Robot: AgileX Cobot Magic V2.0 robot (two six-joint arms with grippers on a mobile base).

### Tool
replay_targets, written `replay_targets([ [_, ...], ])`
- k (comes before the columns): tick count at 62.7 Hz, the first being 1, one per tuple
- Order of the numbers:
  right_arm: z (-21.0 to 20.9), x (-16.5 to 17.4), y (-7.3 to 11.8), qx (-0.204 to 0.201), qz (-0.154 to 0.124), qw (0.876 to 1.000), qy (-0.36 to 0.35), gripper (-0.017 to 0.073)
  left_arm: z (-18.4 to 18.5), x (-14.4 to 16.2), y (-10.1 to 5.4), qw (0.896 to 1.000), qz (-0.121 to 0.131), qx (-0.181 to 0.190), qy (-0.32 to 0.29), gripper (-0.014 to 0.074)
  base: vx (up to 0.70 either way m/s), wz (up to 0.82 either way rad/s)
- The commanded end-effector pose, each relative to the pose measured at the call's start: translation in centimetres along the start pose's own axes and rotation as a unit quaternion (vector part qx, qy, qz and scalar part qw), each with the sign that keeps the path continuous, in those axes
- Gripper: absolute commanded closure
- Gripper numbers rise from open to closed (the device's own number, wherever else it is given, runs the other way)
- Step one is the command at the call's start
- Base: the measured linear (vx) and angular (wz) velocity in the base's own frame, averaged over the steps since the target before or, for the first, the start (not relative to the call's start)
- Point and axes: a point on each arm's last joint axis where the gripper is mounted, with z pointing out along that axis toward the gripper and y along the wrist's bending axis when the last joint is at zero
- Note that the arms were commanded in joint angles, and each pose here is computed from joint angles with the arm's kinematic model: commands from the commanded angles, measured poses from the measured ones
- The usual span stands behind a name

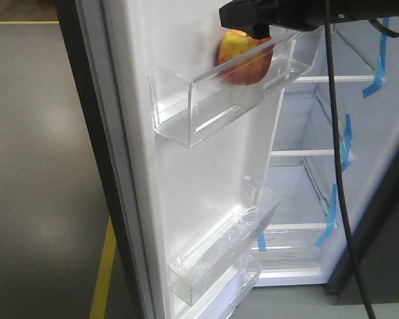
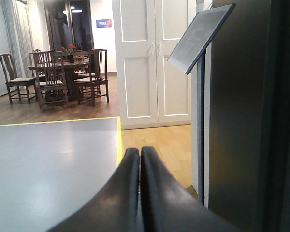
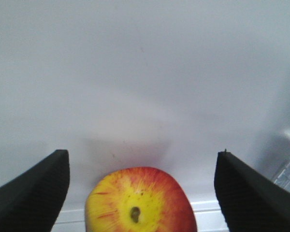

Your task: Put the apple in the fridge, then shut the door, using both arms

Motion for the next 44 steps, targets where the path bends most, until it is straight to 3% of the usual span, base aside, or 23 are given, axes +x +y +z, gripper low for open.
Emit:
replay_targets([
  [1,-4.5,-2.9,1.1,0.012,-0.012,0.997,-0.069,-0.0024,-0.1,0.2,-0.1,0.999,-0.005,0.005,-0.032,0.06,0.0,0.0],
  [19,-11.7,-3.6,4.1,0.003,-0.014,0.996,-0.086,0.0021,-0.1,0.2,-0.1,0.999,-0.005,0.005,-0.032,0.06,0.0,0.0],
  [44,-16.8,6.5,7.9,0.01,0.005,0.998,-0.063,0.0029,-0.1,0.2,-0.1,0.999,-0.005,0.005,-0.032,0.06,0.0,0.0],
])
